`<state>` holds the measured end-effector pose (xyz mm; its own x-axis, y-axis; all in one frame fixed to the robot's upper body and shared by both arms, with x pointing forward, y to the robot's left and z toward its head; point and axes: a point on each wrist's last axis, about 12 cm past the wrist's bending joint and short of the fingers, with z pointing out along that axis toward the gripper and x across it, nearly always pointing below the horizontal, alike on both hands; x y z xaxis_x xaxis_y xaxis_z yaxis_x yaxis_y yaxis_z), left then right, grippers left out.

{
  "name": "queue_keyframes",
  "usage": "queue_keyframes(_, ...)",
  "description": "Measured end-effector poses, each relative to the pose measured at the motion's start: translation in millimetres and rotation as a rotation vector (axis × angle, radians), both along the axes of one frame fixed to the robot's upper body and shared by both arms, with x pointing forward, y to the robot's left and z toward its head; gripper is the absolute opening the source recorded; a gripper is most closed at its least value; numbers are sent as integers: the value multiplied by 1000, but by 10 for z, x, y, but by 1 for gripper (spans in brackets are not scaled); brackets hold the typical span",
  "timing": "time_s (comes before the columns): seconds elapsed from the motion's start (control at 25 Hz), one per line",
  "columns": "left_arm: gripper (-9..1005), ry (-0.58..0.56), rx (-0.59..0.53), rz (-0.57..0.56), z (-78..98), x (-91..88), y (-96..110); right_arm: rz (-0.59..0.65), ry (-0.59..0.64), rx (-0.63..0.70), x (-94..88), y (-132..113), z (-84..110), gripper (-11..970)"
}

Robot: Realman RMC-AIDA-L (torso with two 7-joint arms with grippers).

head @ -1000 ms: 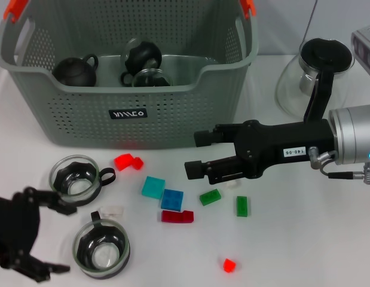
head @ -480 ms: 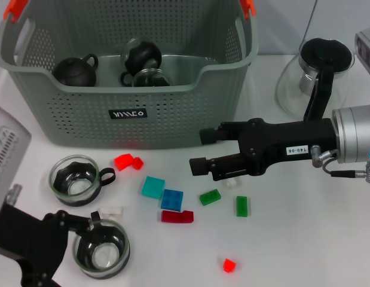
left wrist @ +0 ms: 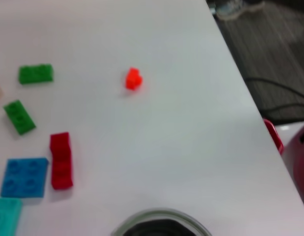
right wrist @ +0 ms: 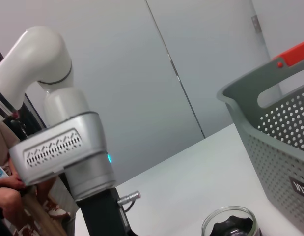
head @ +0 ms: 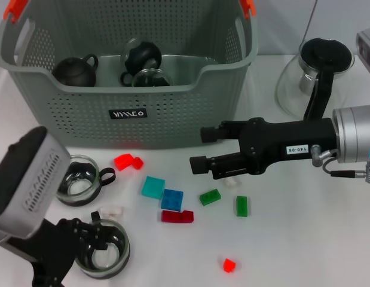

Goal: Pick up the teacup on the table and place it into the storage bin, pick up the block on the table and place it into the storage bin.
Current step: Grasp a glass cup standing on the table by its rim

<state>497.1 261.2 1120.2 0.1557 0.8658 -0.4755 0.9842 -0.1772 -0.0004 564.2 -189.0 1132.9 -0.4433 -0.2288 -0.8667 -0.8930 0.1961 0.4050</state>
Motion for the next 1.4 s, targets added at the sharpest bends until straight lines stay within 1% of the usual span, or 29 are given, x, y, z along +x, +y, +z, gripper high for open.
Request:
queue_keyframes(0.4,912,9,40,-31,-47,1,-58,5,-8,4,-7,21,-4,930)
queue_keyframes(0.6,802,10,46,-30,-81,-2,-70,6,-5,6,-10,26,-16,929)
queue_keyframes(0.8,807,17,50,-31,-122,-6,-84,7,-5,6,-9,34,-35,929)
queue_keyframes(1.04,770,30,51,-24,-145,-12,-85,8,-5,2,-6,44,-41,929)
queue_keyframes(1.4,715,46,65,46,-128,32,-101,4,-7,1,0,43,-42,929)
